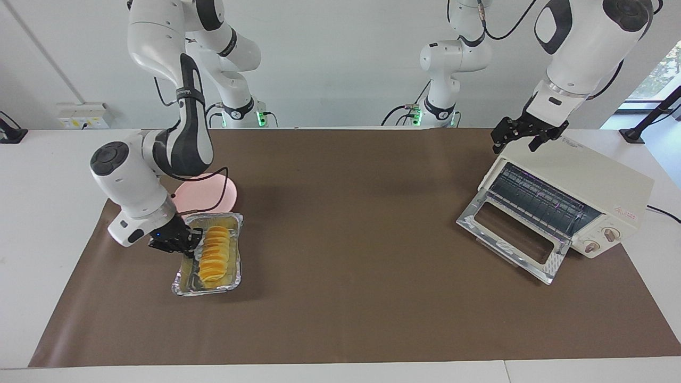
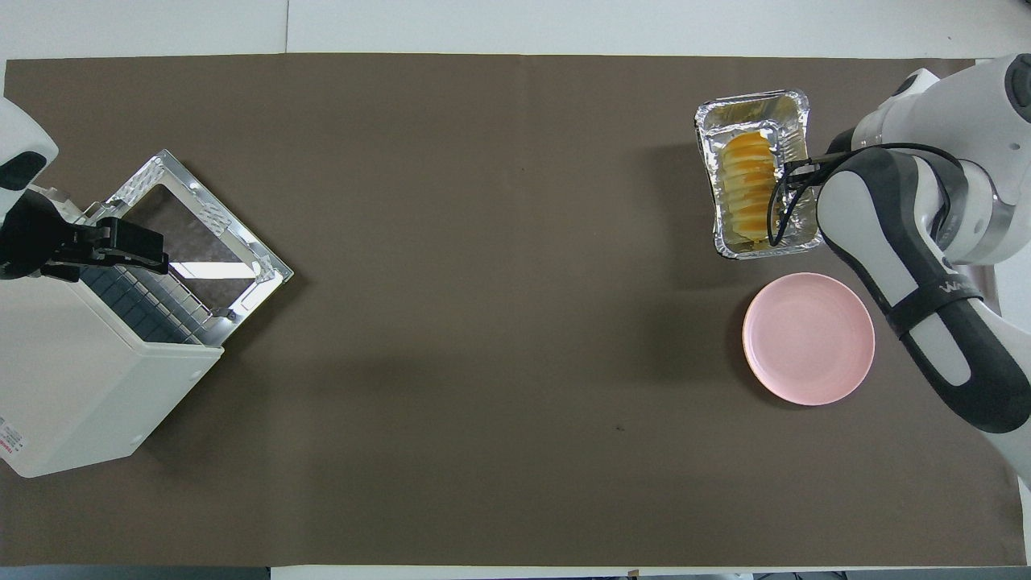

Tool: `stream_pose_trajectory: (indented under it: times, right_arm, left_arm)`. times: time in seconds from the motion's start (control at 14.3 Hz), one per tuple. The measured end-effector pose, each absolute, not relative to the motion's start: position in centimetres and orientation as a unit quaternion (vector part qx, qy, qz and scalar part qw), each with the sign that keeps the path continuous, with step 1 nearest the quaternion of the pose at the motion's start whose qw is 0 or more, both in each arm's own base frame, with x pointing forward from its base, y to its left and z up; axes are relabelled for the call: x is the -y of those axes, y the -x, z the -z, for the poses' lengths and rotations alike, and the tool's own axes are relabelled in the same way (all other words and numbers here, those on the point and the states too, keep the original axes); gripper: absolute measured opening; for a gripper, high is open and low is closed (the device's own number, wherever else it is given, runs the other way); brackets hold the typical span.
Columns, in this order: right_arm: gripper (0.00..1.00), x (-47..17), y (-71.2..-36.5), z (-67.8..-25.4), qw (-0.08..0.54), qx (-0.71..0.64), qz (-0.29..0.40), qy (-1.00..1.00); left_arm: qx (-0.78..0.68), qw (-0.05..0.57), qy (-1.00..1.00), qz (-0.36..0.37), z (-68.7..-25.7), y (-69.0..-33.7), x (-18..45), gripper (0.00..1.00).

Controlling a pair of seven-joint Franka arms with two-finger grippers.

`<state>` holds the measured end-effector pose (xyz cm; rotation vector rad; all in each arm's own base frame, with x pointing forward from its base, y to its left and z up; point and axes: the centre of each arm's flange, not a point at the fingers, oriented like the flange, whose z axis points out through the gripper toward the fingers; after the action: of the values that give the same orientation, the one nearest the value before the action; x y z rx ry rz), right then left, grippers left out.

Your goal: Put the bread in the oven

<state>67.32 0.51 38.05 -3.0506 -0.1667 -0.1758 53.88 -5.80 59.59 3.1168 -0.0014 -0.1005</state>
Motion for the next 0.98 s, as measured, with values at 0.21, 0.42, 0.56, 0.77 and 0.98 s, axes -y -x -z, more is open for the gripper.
stream_pose_trajectory:
  times: [0.21, 0.42, 0.56, 0.77, 0.98]
  right_arm:
    - [0.02, -8.6, -67.1, -38.7, 0.049, 0.042, 0.059, 0.996]
    - [0.02, -16.7, -66.3, -39.7, 0.058, 0.022, 0.054, 0.997]
    - [0.02, -21.8, -66.4, -40.0, 0.062, -0.006, 0.040, 0.997]
    - [0.02, -28.5, -66.7, -38.4, 0.068, -0.018, 0.033, 0.997]
    - [0.02, -33.5, -65.7, -35.8, 0.072, -0.005, 0.035, 0.997]
  left_arm:
    - [-0.001, 0.012, -0.999, 0.032, -59.6, -53.9, 5.7, 1.00]
    - [-0.001, 0.012, -0.999, 0.032, -59.6, -53.9, 5.7, 1.00]
    - [-0.002, 0.012, -0.999, 0.031, -59.7, -53.9, 5.7, 1.00]
    - [-0.005, 0.012, -0.999, 0.030, -59.8, -53.8, 5.6, 1.00]
    - [-0.005, 0.012, -0.999, 0.030, -59.8, -53.8, 5.5, 1.00]
